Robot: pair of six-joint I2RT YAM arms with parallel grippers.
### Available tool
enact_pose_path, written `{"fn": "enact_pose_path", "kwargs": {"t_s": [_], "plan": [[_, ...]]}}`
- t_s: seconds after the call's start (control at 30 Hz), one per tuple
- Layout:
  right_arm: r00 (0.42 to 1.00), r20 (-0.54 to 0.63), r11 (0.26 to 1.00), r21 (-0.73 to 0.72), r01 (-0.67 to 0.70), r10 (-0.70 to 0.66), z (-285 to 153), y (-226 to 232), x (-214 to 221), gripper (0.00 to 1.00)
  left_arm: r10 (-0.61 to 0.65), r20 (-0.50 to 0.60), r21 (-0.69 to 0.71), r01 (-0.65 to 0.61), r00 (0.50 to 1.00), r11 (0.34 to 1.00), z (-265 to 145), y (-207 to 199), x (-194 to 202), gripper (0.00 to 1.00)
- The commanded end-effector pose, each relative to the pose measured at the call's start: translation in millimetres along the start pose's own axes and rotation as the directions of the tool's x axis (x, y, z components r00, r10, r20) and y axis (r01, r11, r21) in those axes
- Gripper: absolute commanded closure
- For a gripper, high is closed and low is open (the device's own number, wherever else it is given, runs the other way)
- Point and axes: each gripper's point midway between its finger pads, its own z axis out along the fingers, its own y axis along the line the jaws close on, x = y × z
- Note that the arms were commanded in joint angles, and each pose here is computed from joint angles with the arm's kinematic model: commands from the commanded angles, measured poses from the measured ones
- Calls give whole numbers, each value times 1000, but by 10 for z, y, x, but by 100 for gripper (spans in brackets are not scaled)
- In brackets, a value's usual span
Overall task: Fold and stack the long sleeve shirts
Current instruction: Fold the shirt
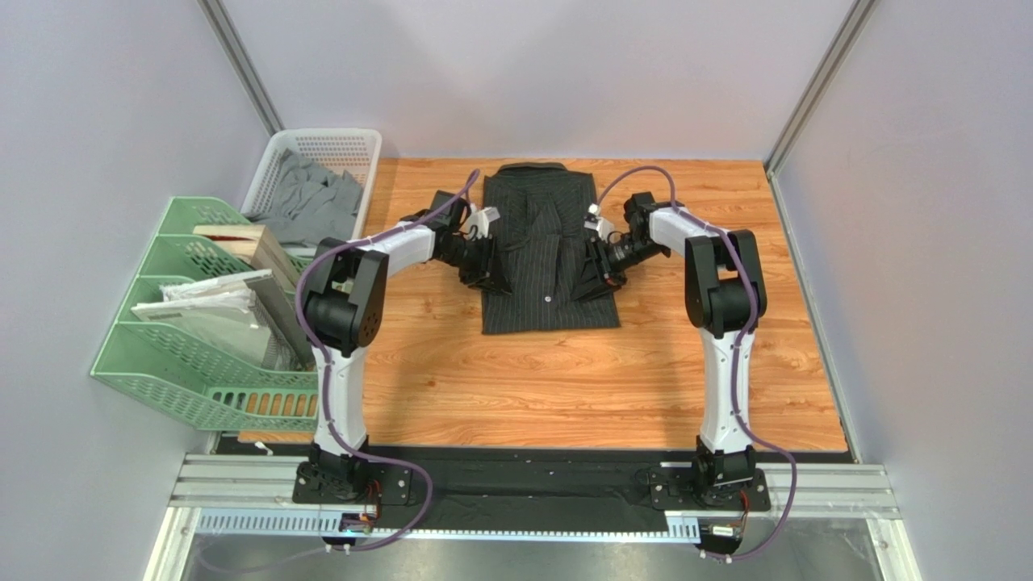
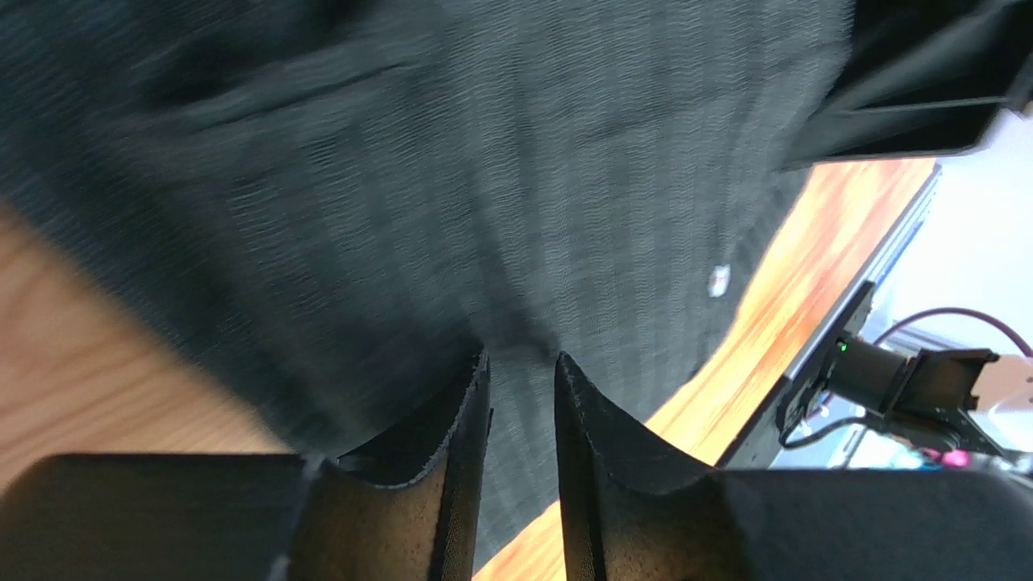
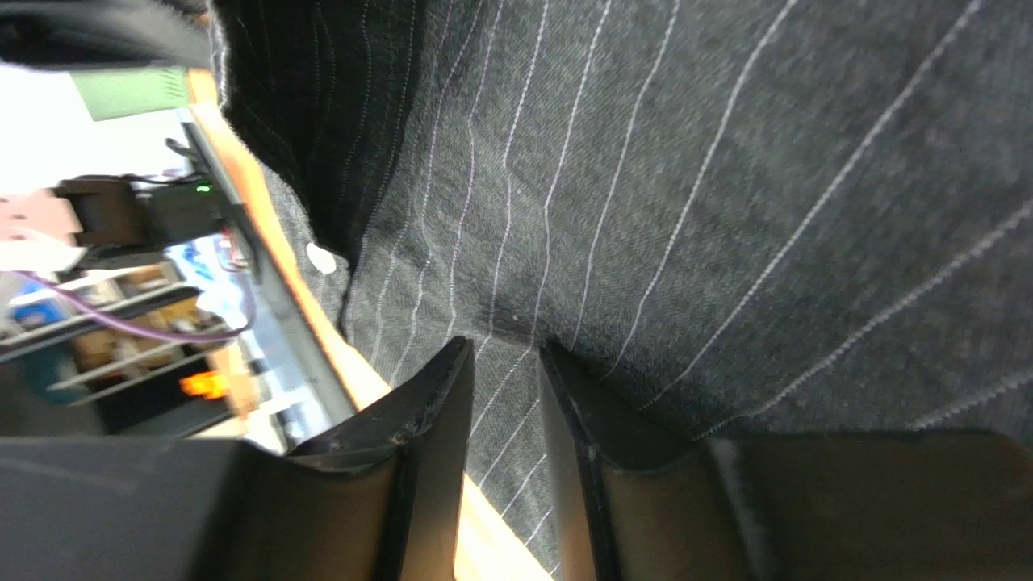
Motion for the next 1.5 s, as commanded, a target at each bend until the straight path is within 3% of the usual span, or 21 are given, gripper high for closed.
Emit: {"fn": "enact_pose_path", "kwargs": {"t_s": [0.0,0.03,0.07,0.13,0.27,0.3,0.37,0.43,0.6,0.8,1.0,1.07,1.13,1.17,1.23,1.37,1.47], "plan": [[993,92,997,5,77,-77,-132,294,-240,61,33,23,71,-35,999,997,-286,-59,14,65],[991,106,997,-2,81,-80,-187,360,-265,59,84,69,114,-92,994,989,-337,-169,-60,62],[985,139,994,-29,105,-100,-323,570,-309,50,115,85,184,-129,990,974,-406,-345,-36,59],[982,157,991,-71,115,-103,-429,772,-244,42,177,145,248,-209,973,946,-582,-639,4,46],[975,208,970,-209,125,-81,-536,1209,-77,0,175,120,393,-209,977,895,-631,-1158,285,30],[980,196,965,-244,93,-45,-515,1308,-23,0,146,101,412,-175,984,894,-586,-1167,399,19],[985,173,950,-305,71,-18,-406,1336,60,0,104,115,469,-147,988,871,-512,-1355,384,16],[990,133,940,-341,-1,49,-299,1352,93,0,56,109,510,-104,992,854,-399,-1414,393,1],[983,118,916,-392,-81,137,-71,1258,114,0,-32,71,510,-9,997,860,-70,-1262,452,1],[955,63,918,-300,-260,291,260,535,261,0,-307,11,289,291,952,912,326,-323,670,1],[925,45,904,-237,-357,377,345,233,305,0,-375,-7,153,372,927,915,349,133,899,1],[917,24,893,-238,-382,399,283,282,399,0,-369,14,152,363,929,919,205,147,920,1],[940,39,918,-235,-321,339,126,359,446,0,-338,9,177,332,941,927,53,95,953,1],[932,5,905,-238,-351,363,28,448,519,0,-289,25,212,277,957,937,-78,-56,900,1],[954,17,925,-248,-287,300,-209,623,536,0,-171,21,252,160,985,954,-243,-265,902,1],[975,125,949,-282,-141,182,-536,953,92,0,41,152,312,-87,987,946,-607,-861,517,1],[964,209,944,-318,-89,161,-551,1061,-314,0,47,197,324,-110,979,940,-527,-1005,194,1]]}}
